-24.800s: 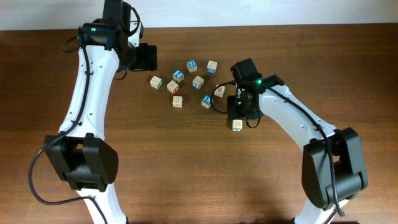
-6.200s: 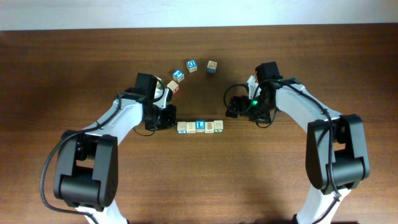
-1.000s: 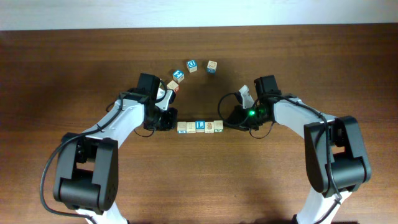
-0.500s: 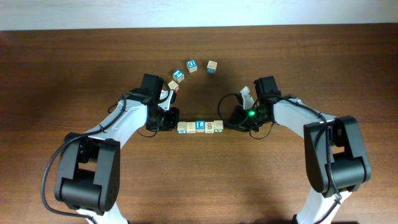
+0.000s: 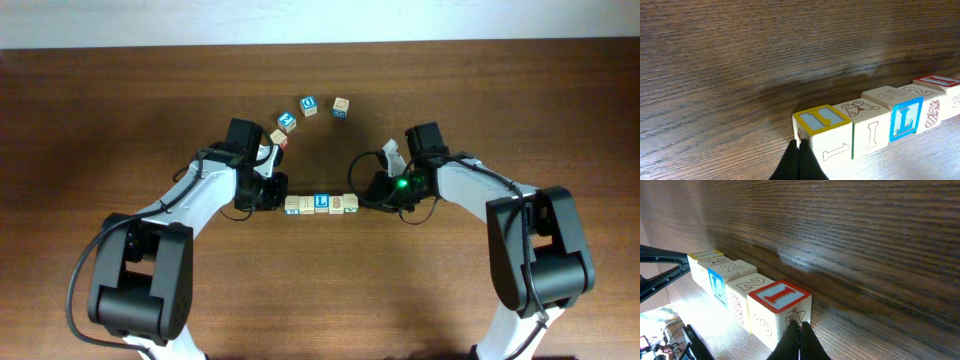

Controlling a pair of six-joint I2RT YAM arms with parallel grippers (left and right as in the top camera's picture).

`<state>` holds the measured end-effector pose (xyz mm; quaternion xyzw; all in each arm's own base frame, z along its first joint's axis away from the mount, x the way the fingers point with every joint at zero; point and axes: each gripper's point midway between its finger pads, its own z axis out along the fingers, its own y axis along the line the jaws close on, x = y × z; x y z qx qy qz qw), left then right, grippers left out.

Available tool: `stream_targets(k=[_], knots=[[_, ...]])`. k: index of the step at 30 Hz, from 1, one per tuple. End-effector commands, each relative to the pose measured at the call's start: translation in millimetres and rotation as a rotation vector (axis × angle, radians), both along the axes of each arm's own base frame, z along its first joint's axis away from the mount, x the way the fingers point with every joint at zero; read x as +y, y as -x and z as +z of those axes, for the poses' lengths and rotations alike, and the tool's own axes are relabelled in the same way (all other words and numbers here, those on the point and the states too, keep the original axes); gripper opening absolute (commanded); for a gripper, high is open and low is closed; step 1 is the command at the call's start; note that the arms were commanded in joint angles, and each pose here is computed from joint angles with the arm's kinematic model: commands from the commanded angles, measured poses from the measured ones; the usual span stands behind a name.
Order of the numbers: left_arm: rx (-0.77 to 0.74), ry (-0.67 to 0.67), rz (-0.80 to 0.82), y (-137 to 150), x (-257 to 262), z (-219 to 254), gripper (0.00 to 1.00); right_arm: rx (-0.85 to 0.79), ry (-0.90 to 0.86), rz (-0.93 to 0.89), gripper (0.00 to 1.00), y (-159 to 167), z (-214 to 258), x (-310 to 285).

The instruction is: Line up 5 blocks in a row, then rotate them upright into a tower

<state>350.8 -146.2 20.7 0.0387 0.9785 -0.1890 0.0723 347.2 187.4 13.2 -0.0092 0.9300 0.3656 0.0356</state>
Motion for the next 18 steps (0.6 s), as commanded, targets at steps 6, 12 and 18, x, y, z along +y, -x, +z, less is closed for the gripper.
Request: stream_targets(k=[6, 12, 18], knots=[[0.032, 0.016, 0.027, 4.6, -3.6, -5.0, 0.00, 0.015, -0.011, 0.025, 0.05, 7.3, -4.5, 5.5], [0.032, 0.022, 0.025, 4.6, -4.7, -4.5, 0.00, -0.013, -0.066, 0.072, 0.04, 9.3, 3.1, 15.6], [0.030, 0.023, 0.025, 4.3, -5.0, -4.4, 0.00, -0.060, -0.089, 0.114, 0.04, 11.9, 18.2, 31.1]])
